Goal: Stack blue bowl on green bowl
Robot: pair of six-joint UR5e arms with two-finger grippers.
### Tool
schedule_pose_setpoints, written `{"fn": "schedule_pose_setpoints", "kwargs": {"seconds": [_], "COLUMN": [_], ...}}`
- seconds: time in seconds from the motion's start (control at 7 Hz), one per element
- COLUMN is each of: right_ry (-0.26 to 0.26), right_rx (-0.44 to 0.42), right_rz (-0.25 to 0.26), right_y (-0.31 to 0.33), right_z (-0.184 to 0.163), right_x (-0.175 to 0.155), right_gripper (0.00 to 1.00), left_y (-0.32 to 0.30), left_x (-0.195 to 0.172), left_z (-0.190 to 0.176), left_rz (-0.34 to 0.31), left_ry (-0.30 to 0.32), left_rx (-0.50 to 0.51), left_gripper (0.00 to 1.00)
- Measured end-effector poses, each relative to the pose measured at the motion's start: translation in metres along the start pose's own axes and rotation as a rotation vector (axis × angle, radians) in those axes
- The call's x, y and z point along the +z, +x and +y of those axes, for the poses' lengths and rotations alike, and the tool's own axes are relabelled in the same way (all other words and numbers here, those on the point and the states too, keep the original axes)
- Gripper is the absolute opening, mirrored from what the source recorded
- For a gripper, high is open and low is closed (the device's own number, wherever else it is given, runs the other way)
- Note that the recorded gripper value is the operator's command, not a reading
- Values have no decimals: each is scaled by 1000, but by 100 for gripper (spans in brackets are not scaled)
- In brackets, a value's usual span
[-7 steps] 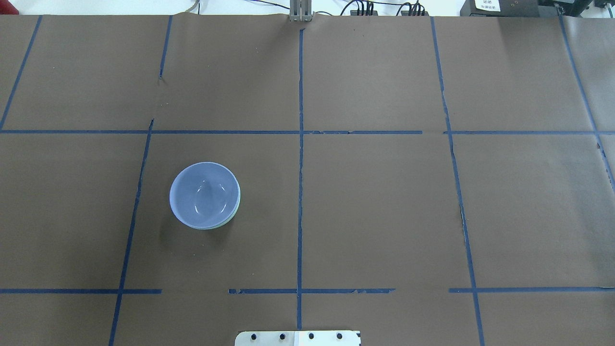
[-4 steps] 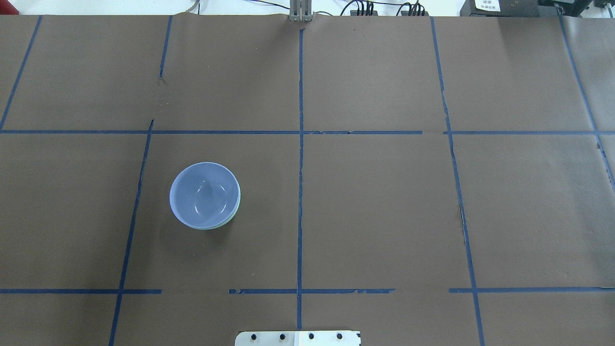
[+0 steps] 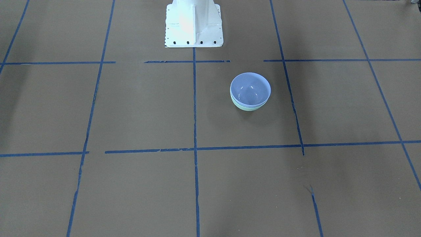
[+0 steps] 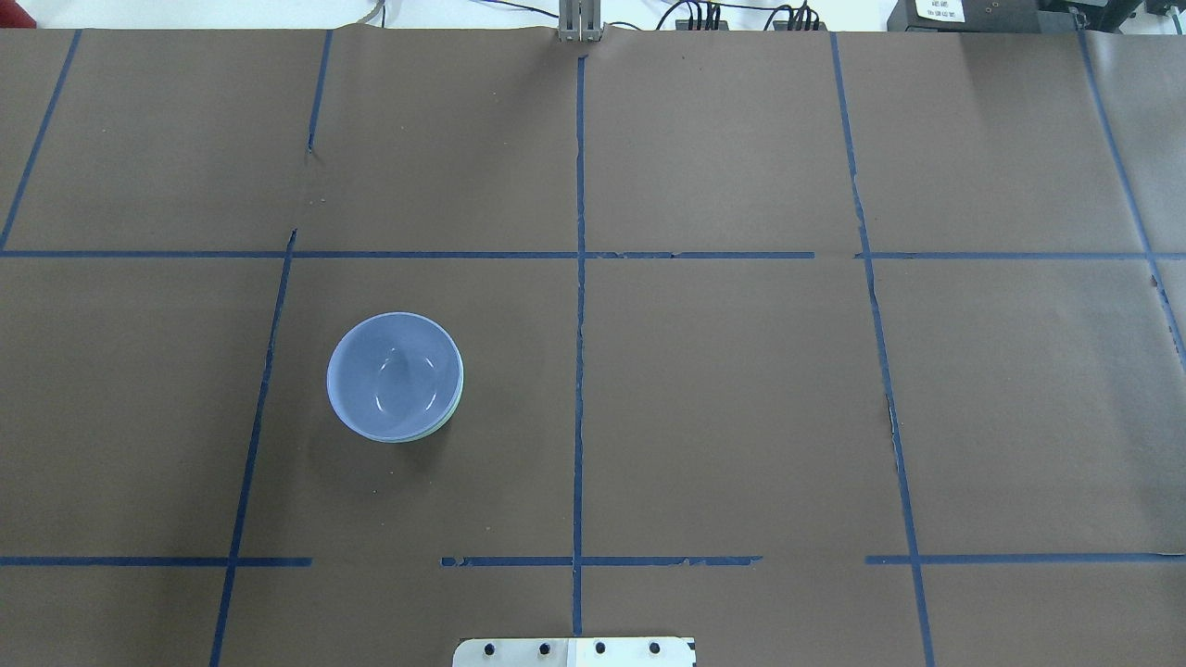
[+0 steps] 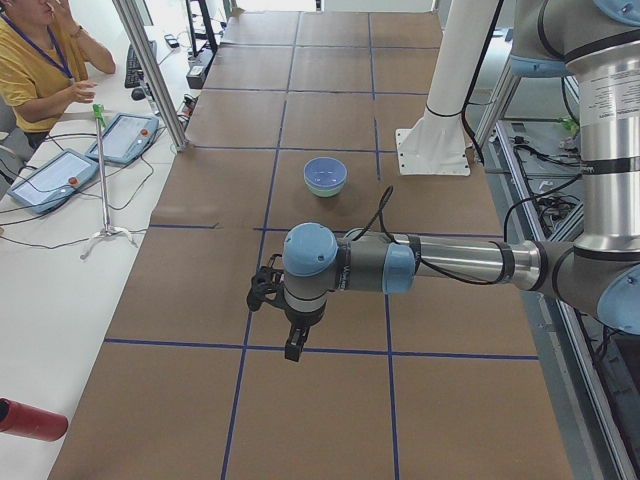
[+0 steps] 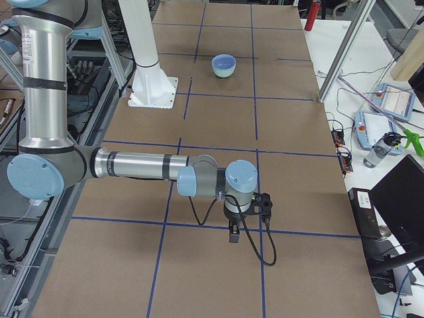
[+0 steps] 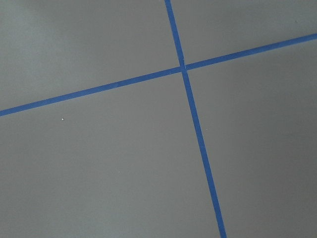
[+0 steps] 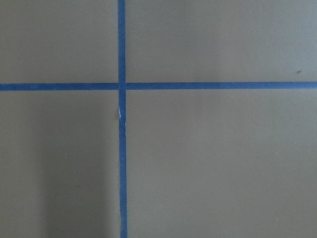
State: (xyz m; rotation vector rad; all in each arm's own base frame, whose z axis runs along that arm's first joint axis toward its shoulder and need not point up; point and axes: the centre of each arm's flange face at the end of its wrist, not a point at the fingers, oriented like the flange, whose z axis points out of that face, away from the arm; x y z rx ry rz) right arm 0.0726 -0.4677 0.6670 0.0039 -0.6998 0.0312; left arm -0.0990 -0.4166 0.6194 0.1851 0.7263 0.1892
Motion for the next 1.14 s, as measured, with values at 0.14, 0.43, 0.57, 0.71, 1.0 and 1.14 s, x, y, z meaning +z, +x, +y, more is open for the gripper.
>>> {"fn": "schedule_pose_setpoints", "kwargs": {"seconds": [0.14, 0.43, 0.57, 0.71, 1.0, 1.14], "right_ry": [0, 0, 0, 0, 0, 0], "right_rx": [0, 0, 0, 0, 0, 0], "right_rz": [-1, 0, 0, 0, 0, 0], "right_y": [0, 0, 0, 0, 0, 0], "right_z": [0, 0, 0, 0, 0, 0], "right_x": [0, 0, 0, 0, 0, 0], "right_gripper": [100, 100, 100, 100, 100, 100], "left_y": [0, 0, 0, 0, -1, -1], "left_x": [0, 0, 1, 1, 2, 2], "left_z": [0, 1, 1, 2, 3, 3], "left_rz": [0, 0, 1, 1, 1, 1], "left_ry": [2, 2, 1, -1, -2, -3], "left_rx": [2, 1, 0, -1, -2, -3], "left_gripper": [100, 100, 100, 100, 100, 100]}}
